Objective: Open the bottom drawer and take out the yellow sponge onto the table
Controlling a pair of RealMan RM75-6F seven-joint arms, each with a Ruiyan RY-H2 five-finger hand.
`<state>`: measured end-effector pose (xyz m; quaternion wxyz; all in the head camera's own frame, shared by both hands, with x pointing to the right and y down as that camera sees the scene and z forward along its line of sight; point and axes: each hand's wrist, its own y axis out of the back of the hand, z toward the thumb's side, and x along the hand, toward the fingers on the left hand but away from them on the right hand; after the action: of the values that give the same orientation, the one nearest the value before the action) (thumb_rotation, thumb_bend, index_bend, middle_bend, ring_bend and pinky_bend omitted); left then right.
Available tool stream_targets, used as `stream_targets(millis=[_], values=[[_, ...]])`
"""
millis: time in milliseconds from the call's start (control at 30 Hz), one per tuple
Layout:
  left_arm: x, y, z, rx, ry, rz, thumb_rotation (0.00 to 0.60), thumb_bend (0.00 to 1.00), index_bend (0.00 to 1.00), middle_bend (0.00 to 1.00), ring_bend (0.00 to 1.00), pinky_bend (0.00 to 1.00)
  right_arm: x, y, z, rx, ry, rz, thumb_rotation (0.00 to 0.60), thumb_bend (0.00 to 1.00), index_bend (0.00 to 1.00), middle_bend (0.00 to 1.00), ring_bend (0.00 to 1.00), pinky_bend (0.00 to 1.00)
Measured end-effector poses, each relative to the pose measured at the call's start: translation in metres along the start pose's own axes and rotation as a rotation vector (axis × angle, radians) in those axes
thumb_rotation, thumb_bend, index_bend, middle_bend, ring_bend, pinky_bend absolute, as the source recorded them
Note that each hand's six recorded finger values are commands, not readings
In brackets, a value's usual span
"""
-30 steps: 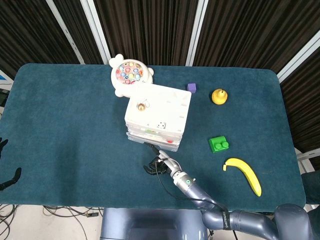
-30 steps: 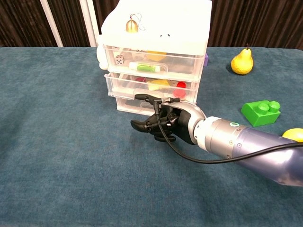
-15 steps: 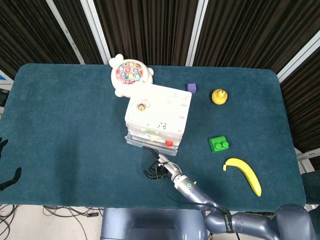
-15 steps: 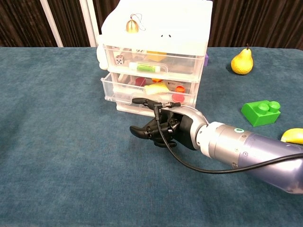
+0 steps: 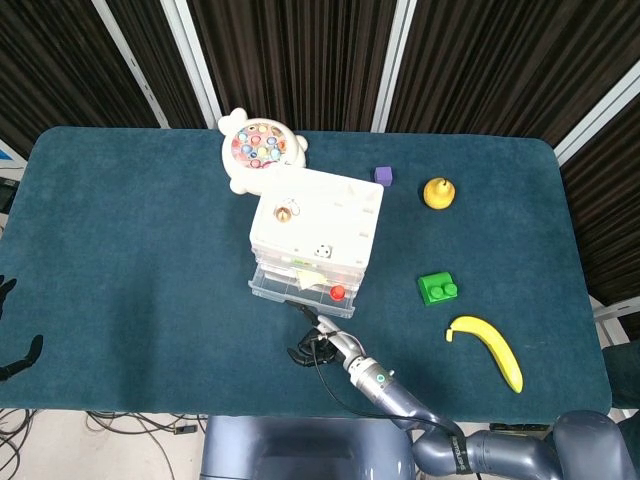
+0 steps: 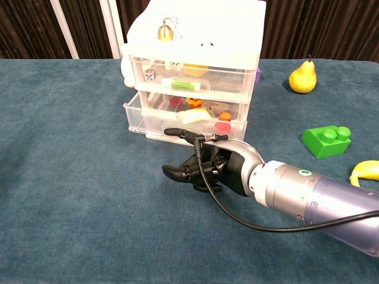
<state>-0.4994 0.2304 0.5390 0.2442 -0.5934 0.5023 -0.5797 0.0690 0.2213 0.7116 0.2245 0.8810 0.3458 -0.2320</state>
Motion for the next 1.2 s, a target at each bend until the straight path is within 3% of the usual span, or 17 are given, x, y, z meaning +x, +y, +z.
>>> stream_targets(millis=[900,1200], values=[[0.001,-0.001,0.000,0.004,0.003,-0.002,0.600,0.36,0.03,0.00,0.00,0.00,0.021,-0.013,-0.006,-0.016,0.000,0.044,0.600,0.48,0.00,1.00,1.00,1.00],[0.001,-0.001,0.001,0.002,-0.001,-0.004,0.600,0.36,0.03,0.00,0.00,0.00,0.036,-0.009,0.012,0.083,0.036,0.032,0.600,0.48,0.00,1.00,1.00,1.00]])
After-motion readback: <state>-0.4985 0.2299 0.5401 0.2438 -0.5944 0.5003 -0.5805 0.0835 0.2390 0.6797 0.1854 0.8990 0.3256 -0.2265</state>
